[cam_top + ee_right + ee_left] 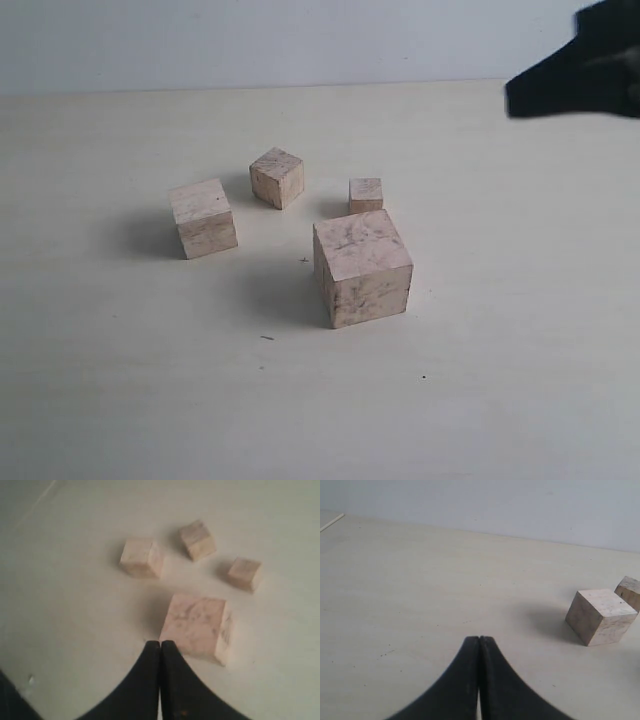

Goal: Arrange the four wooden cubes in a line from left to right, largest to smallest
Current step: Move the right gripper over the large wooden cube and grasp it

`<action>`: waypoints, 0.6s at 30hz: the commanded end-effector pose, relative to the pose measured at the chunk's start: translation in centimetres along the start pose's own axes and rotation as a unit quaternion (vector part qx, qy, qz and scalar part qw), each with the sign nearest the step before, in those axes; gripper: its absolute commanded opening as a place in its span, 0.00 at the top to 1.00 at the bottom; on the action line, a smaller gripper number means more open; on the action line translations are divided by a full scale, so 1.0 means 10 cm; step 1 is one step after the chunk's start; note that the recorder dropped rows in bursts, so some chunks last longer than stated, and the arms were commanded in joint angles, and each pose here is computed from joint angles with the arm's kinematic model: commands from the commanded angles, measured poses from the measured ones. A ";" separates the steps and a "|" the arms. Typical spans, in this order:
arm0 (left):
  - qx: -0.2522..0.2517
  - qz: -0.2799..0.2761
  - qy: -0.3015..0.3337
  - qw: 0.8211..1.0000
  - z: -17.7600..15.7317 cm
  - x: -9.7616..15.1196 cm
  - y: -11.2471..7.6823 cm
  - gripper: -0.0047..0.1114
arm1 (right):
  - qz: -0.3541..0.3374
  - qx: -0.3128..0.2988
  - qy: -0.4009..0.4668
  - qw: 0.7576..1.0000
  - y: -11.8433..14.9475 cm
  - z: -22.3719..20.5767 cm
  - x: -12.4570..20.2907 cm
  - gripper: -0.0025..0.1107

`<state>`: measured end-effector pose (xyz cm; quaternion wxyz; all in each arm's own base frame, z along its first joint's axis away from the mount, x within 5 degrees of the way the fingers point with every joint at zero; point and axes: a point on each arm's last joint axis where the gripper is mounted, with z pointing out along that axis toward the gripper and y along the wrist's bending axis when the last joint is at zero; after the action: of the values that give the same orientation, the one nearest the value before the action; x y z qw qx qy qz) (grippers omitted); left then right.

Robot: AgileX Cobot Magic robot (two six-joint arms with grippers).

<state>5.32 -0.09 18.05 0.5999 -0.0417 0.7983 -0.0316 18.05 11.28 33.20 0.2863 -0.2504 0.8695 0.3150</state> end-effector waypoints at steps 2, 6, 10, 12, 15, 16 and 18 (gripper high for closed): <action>0.003 0.003 -0.006 1.000 0.00 0.00 0.00 0.96 | -0.036 0.018 0.118 0.992 0.05 0.47 0.11 0.98; 0.003 0.003 -0.006 1.000 0.00 0.00 0.00 0.96 | -0.015 0.083 0.152 0.985 0.00 0.72 0.16 0.98; 0.003 0.003 -0.006 1.000 0.00 0.00 0.00 0.96 | 0.000 0.087 0.172 0.981 0.10 0.90 0.22 0.98; 0.003 0.003 -0.006 1.000 0.00 0.00 0.00 0.96 | -0.014 0.078 0.178 0.981 0.18 0.97 0.25 0.98; 0.003 0.003 -0.006 1.000 0.00 0.00 0.00 0.96 | -0.020 0.073 0.176 0.981 0.22 1.01 0.26 0.98; 0.003 0.003 -0.006 1.000 0.00 0.00 0.00 0.96 | -0.017 0.071 0.172 0.982 0.23 1.01 0.25 0.98; 0.003 0.003 -0.006 1.000 0.00 0.00 0.00 0.96 | -0.017 0.071 0.166 0.983 0.23 1.01 0.24 0.98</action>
<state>5.32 -0.09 18.05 0.5999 -0.0417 0.7983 -0.0316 18.16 18.95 25.78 0.1436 -0.2950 0.9238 0.1975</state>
